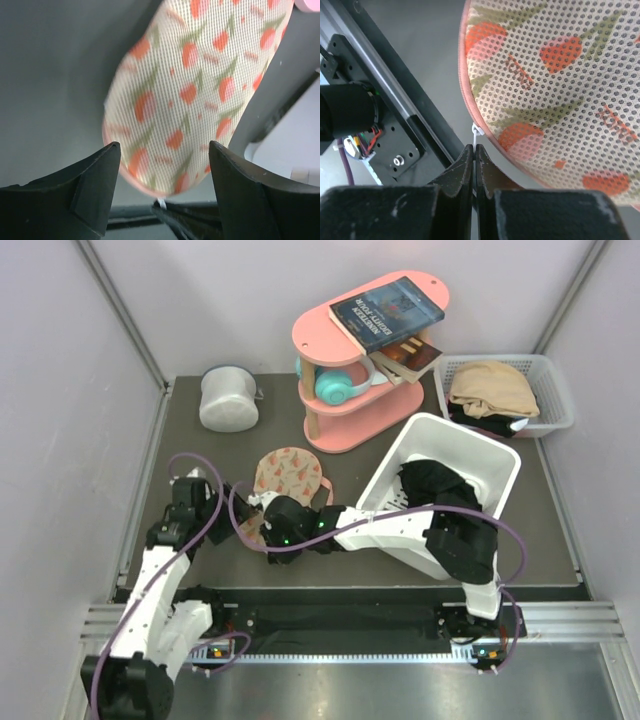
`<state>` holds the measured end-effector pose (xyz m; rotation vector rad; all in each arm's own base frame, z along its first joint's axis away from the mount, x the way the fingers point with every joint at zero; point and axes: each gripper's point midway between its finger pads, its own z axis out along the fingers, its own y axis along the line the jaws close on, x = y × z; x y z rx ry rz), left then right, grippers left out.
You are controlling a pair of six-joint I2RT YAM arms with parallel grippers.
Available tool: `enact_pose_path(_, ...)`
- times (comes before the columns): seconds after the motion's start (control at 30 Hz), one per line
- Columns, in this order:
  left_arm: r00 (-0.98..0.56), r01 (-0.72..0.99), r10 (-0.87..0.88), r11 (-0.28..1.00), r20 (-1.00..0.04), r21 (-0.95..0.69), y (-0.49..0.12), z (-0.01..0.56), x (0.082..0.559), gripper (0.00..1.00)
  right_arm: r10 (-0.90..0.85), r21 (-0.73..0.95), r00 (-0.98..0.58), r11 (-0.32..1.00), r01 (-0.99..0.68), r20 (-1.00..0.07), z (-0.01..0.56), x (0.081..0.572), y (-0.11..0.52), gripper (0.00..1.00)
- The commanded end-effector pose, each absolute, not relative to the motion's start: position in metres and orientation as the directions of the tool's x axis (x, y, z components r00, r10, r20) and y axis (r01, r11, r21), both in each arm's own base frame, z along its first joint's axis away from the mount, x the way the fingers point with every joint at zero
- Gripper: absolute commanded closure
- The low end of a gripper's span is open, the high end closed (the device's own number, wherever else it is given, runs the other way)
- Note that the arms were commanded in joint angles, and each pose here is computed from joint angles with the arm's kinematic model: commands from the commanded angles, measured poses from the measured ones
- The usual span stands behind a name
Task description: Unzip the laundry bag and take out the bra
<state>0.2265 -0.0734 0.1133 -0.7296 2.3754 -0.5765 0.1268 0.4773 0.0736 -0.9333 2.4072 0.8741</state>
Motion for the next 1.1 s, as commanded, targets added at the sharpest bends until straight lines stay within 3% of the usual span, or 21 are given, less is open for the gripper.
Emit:
enact_pose_path(0.0, -0.678, -0.405, -0.665, 0.694, -0.313, -0.595, -0.082, 0.107, 0.195, 0.24, -0.441, 0.434, -0.659, 0.510, -0.742, -0.609, 0.097, 0.124, 0.505, 1.00)
enact_pose_path(0.23, -0.666, -0.465, -0.700, 0.660, -0.258, -0.591, -0.082, 0.100, 0.172, 0.25, -0.437, 0.433, -0.652, 0.502, -0.749, -0.620, 0.101, 0.127, 0.512, 1.00)
enact_pose_path(0.47, -0.681, -0.466, -0.703, 0.634, -0.208, -0.617, -0.092, 0.088, 0.177, 0.34, -0.430, 0.432, -0.650, 0.503, -0.749, -0.627, 0.105, 0.127, 0.508, 1.00)
enact_pose_path(0.63, -0.700, -0.471, -0.694, 0.624, -0.166, -0.623, -0.098, 0.080, 0.182, 0.55, -0.429, 0.428, -0.647, 0.504, -0.751, -0.630, 0.107, 0.127, 0.506, 1.00)
enact_pose_path(0.67, -0.701, -0.471, -0.694, 0.624, -0.165, -0.624, -0.098, 0.079, 0.183, 0.62, -0.428, 0.425, -0.645, 0.505, -0.751, -0.633, 0.108, 0.128, 0.506, 1.00)
enact_pose_path(0.7, -0.700, -0.464, -0.693, 0.623, -0.170, -0.629, -0.099, 0.080, 0.186, 0.78, -0.429, 0.425, -0.645, 0.503, -0.752, -0.633, 0.109, 0.127, 0.505, 1.00)
enact_pose_path(0.8, -0.701, -0.462, -0.690, 0.633, -0.181, -0.621, -0.097, 0.079, 0.190, 1.00, -0.434, 0.416, -0.646, 0.514, -0.750, -0.628, 0.107, 0.129, 0.502, 1.00)
enact_pose_path(1.07, -0.694, -0.463, -0.685, 0.661, -0.223, -0.590, -0.089, 0.081, 0.201, 1.00, -0.429, 0.407, -0.675, 0.562, -0.720, -0.600, 0.096, 0.133, 0.482, 1.00)
